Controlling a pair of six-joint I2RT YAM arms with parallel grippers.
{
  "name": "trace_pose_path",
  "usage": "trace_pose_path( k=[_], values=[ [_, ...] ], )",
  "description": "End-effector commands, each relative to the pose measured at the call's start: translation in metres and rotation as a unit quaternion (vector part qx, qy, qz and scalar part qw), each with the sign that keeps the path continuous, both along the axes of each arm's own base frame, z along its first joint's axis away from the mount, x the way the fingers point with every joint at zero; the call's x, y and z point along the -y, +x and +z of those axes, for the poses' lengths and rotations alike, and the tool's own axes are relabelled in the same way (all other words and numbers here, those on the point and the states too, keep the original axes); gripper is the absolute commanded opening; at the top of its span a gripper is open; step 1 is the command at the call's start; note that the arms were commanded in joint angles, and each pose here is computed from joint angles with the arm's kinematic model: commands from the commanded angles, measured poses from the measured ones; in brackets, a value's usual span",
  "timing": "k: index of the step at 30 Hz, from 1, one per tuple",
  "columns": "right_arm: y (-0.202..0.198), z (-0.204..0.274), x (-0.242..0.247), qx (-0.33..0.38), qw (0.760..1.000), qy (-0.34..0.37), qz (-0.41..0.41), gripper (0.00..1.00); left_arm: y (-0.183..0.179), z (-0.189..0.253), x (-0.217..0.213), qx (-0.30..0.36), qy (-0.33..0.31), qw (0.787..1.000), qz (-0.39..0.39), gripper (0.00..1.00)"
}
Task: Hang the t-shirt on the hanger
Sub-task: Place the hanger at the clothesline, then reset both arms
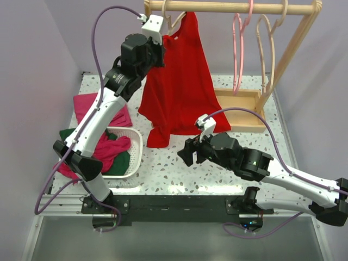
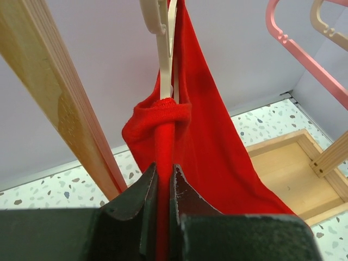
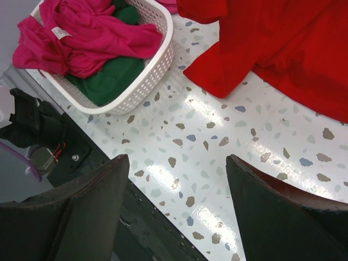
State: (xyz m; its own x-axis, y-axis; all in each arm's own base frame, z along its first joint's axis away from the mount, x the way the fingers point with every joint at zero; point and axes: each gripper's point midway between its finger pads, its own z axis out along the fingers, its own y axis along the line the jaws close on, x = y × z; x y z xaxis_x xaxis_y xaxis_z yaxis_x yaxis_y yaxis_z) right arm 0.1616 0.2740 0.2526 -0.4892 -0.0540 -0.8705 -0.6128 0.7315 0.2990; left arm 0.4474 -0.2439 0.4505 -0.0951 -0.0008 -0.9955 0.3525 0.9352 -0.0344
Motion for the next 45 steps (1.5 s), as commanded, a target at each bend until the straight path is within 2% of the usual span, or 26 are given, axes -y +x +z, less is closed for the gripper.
trace_pose_path(
  k=[1,2,4,8,13,14,15,20,24,27,29,30,33,34,36,45],
  values=[
    [0.001,-0.002,0.007,0.003,1.0,0.001,-0.015,0.77,-0.013,0.05,-0.007,0.057,-0.049,0.997,-0.011,0.2],
    [0.002,-0.002,0.009,0.004,1.0,0.001,-0.017,0.77,-0.015,0.044,-0.007,0.053,-0.045,0.998,-0.012,0.3],
    [0.002,-0.003,0.011,0.007,1.0,-0.001,-0.019,0.78,-0.028,0.06,-0.015,0.074,-0.053,0.996,-0.013,0.34],
    [0.003,-0.006,0.014,0.012,1.0,-0.001,-0.024,0.81,-0.046,0.068,-0.022,0.087,-0.047,0.995,-0.029,0.51],
    [0.005,-0.01,0.017,0.014,0.999,0.0,-0.034,0.84,-0.081,0.085,-0.027,0.103,-0.065,0.99,-0.066,0.63],
    [0.006,-0.013,0.019,0.015,0.999,-0.002,-0.038,0.85,-0.085,0.081,-0.024,0.098,-0.064,0.99,-0.079,0.75],
    [0.006,-0.013,0.02,0.014,0.999,-0.001,-0.041,0.85,-0.089,0.079,-0.024,0.095,-0.067,0.99,-0.084,0.82],
    [0.008,-0.017,0.028,0.016,0.998,0.003,-0.059,0.88,-0.119,0.067,-0.018,0.077,-0.085,0.984,-0.136,1.0],
    [0.013,-0.017,0.038,0.02,0.996,0.009,-0.089,0.9,-0.142,0.056,-0.014,0.062,-0.103,0.979,-0.167,1.0],
    [0.015,-0.019,0.045,0.021,0.994,0.012,-0.105,0.91,-0.157,0.032,0.007,0.038,-0.099,0.975,-0.195,1.0],
    [0.016,-0.022,0.051,0.023,0.993,0.009,-0.118,0.91,-0.163,0.012,0.016,0.02,-0.082,0.98,-0.182,1.0],
    [0.016,-0.023,0.054,0.022,0.992,0.01,-0.124,0.91,-0.176,0.005,0.032,0.013,-0.073,0.976,-0.204,1.0],
    [0.018,-0.024,0.063,0.022,0.989,0.018,-0.145,0.91,-0.184,-0.021,0.035,-0.01,-0.075,0.978,-0.196,1.0],
    [0.018,-0.026,0.067,0.022,0.988,0.017,-0.151,0.91,-0.185,-0.045,0.037,-0.029,-0.068,0.978,-0.195,1.0],
    [0.019,-0.029,0.076,0.023,0.985,0.024,-0.17,0.92,-0.19,-0.059,0.042,-0.041,-0.075,0.975,-0.203,1.0],
    [0.019,-0.054,0.085,0.006,0.979,0.024,-0.2,0.96,-0.217,-0.173,0.066,-0.136,-0.041,0.969,-0.203,1.0]
  ],
)
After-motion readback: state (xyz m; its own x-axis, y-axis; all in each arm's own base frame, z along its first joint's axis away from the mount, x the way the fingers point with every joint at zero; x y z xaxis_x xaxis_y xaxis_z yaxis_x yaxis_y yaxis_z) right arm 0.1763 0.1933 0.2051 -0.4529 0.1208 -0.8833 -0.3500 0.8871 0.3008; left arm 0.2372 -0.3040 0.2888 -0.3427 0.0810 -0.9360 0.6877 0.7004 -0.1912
